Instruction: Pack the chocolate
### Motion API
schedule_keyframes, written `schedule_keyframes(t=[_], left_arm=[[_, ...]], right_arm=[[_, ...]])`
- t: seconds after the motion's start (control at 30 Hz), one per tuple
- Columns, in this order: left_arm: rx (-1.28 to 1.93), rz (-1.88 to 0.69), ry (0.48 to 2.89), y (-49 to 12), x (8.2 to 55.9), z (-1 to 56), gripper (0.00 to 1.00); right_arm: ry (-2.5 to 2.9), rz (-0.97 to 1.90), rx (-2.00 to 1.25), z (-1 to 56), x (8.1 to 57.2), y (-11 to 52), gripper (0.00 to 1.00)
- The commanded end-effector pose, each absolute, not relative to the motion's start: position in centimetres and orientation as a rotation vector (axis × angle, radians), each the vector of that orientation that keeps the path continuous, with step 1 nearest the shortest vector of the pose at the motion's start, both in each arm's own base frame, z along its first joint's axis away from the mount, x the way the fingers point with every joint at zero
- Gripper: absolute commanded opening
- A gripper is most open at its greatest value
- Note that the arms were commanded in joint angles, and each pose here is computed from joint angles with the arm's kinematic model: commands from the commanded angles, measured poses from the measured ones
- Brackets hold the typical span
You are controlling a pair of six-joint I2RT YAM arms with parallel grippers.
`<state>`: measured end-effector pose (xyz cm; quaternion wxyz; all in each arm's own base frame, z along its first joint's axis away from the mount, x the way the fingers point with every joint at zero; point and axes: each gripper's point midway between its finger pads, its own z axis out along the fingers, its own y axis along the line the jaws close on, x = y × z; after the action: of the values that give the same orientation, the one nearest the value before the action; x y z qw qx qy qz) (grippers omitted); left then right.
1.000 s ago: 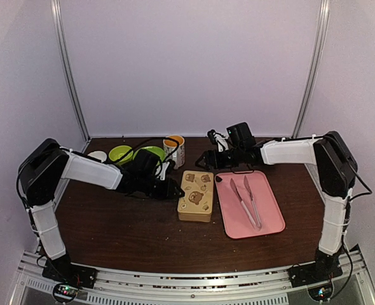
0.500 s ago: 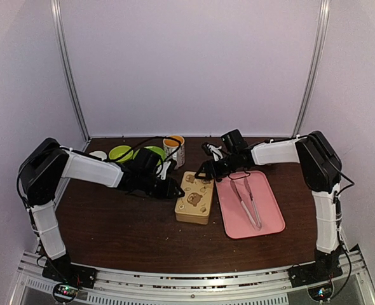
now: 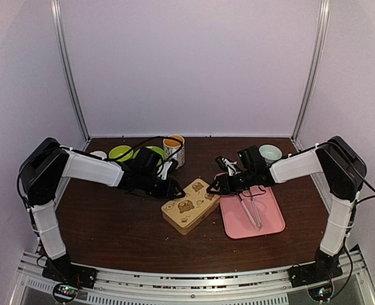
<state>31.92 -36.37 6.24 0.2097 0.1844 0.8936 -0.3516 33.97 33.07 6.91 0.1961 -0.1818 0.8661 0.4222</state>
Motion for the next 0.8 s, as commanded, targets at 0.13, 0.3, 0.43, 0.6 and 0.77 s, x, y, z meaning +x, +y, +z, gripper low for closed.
schedule_keyframes(t=[0.13, 0.3, 0.43, 0.6, 0.77], left_arm=[[0.544, -0.905, 2.544, -35.8, 31.4, 4.0, 0.34], [0.566, -0.877, 2.557, -35.9, 31.1, 3.5, 0.34], [0.584, -0.862, 2.565, -36.2, 30.8, 3.2, 0.34], [0.601, -0.838, 2.572, -36.1, 30.8, 3.1, 0.34], [0.624, -0.813, 2.584, -35.9, 30.6, 2.9, 0.34]], right_arm=[[2.499, 1.240, -0.388, 5.4, 30.3, 33.3, 0.32], [2.560, 1.193, -0.328, 3.5, 29.2, 32.6, 0.27], [2.619, 1.125, -0.274, 2.1, 28.7, 32.2, 0.23], [2.608, 1.197, -0.222, 1.8, 27.0, 33.2, 0.24], [2.582, 1.273, -0.265, 2.9, 24.7, 35.1, 0.23]])
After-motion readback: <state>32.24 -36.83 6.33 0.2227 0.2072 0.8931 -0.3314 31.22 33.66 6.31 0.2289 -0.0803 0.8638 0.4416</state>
